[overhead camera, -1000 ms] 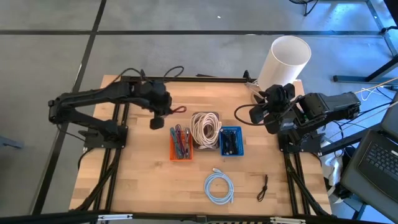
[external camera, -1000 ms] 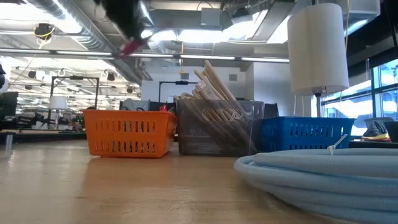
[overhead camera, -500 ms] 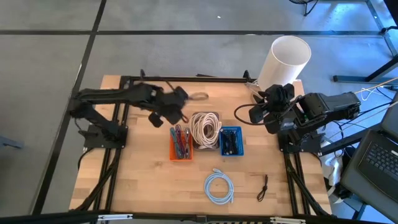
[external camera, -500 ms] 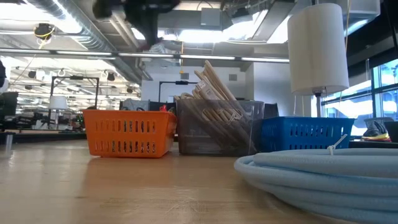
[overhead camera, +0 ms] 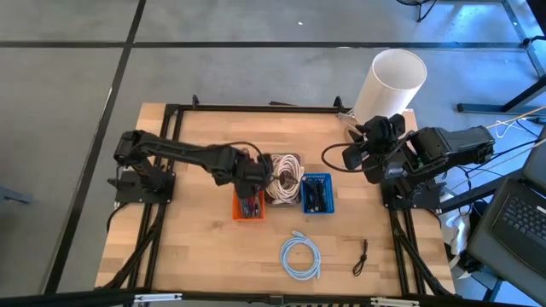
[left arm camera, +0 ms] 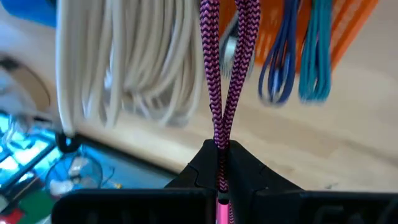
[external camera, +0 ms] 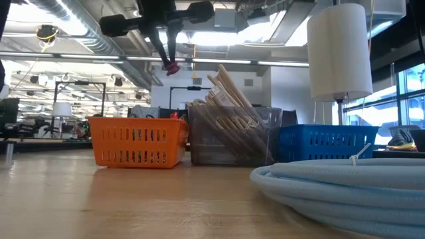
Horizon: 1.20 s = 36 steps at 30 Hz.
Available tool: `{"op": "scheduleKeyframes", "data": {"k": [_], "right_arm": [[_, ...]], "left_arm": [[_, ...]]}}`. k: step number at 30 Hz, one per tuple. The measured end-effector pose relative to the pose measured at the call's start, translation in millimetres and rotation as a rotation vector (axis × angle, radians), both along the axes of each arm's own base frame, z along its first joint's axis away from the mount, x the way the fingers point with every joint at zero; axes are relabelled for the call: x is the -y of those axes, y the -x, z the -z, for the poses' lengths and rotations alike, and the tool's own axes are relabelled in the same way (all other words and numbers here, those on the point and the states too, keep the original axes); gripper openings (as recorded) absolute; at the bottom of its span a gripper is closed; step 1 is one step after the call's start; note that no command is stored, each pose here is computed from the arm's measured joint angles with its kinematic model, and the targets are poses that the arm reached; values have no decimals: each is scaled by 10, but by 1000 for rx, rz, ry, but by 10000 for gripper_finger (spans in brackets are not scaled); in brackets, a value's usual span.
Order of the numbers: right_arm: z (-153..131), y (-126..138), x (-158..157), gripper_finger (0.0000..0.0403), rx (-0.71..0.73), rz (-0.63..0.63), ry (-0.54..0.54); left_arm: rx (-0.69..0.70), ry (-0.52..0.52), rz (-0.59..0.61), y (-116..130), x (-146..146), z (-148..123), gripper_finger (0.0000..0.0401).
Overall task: Pick & Place USB Port
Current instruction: Put the black and pink charger cable into the orange bin
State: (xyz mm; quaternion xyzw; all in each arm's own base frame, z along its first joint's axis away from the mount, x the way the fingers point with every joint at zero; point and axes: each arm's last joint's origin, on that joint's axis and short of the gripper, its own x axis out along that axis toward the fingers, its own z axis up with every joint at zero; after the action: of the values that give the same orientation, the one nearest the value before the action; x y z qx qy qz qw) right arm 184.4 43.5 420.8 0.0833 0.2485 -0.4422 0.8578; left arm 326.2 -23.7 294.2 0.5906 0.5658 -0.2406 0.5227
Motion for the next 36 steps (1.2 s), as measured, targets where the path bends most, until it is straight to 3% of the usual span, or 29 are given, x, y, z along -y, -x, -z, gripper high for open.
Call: {"op": "scheduleKeyframes", "data": {"k": [5, 15, 36], "right_arm": [[-1, -2, -1, 113, -15, -12, 11], [-1, -1, 0, 113, -18, -14, 13], [-1, -3, -1, 113, -15, -13, 12]], "left_arm": [[27, 99, 25, -14, 164, 74, 7], [-46, 94, 117, 60, 341, 403, 7], [-75, 147, 172, 164, 329, 979, 9]]}}
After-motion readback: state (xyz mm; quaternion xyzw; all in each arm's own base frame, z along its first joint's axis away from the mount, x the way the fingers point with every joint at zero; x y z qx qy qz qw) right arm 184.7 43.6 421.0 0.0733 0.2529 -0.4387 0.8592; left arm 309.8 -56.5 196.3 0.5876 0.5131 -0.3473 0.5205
